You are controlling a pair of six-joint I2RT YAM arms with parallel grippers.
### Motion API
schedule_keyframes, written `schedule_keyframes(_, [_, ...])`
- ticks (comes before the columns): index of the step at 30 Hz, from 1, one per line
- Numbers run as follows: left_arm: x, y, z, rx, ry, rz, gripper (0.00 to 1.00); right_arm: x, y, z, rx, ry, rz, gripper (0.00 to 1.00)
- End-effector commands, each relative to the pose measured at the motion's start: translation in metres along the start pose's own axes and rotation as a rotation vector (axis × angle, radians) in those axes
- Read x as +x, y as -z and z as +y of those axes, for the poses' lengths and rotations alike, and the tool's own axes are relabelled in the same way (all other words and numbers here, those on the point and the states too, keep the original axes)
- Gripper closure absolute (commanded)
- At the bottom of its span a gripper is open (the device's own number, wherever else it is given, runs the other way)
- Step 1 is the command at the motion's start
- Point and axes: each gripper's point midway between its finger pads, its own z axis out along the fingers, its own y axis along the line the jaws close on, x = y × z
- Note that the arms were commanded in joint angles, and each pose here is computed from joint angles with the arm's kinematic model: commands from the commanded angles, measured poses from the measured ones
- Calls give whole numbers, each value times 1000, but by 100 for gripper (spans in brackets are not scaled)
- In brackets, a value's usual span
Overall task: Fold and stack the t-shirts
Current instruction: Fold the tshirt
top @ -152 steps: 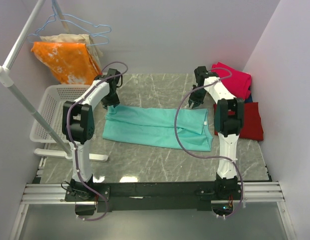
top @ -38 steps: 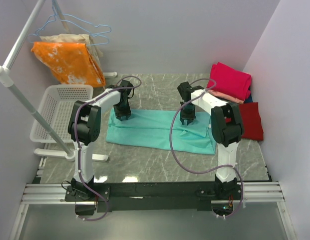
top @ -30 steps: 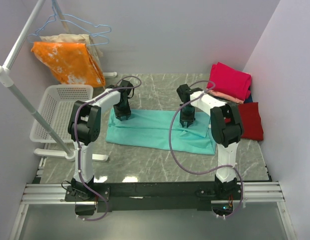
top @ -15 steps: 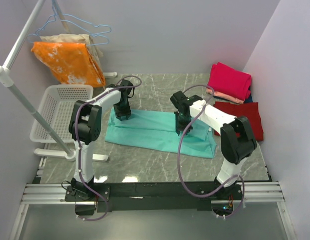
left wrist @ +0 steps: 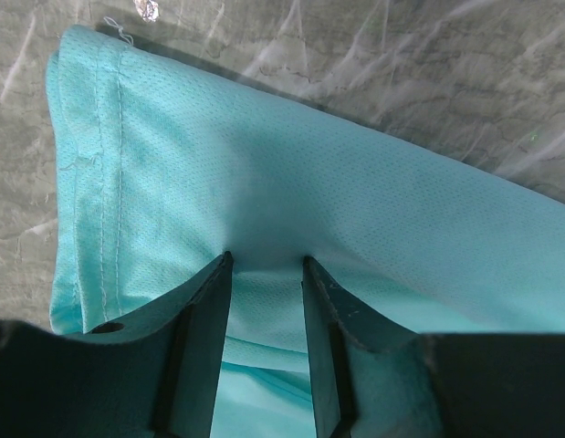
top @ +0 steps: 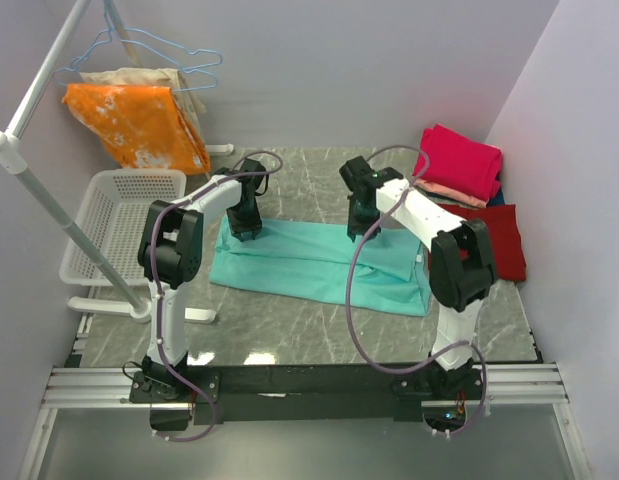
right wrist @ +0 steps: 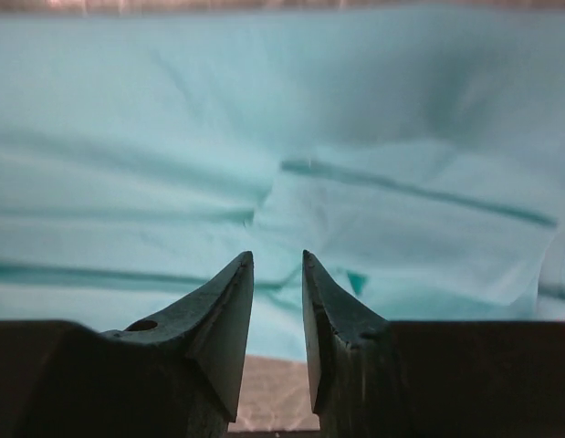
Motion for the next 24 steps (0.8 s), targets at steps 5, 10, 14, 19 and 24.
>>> schedule_keyframes(5, [4, -11, 3, -26, 1, 18, 57, -20, -35, -3, 49, 33, 14, 64])
schedule_keyframes(10, [5, -12, 2, -22, 4, 23, 57, -9, -54, -7, 60, 36, 59, 65])
schedule_keyframes(14, [5, -12, 2, -19, 4, 25, 57, -6, -59, -9, 66, 41, 68, 66])
schedule_keyframes(19, [4, -12, 2, -21, 4, 25, 57, -1, -68, -10, 76, 47, 93, 66])
schedule_keyframes(24, [5, -12, 2, -22, 0, 24, 57, 6, -76, -10, 74, 53, 128, 68])
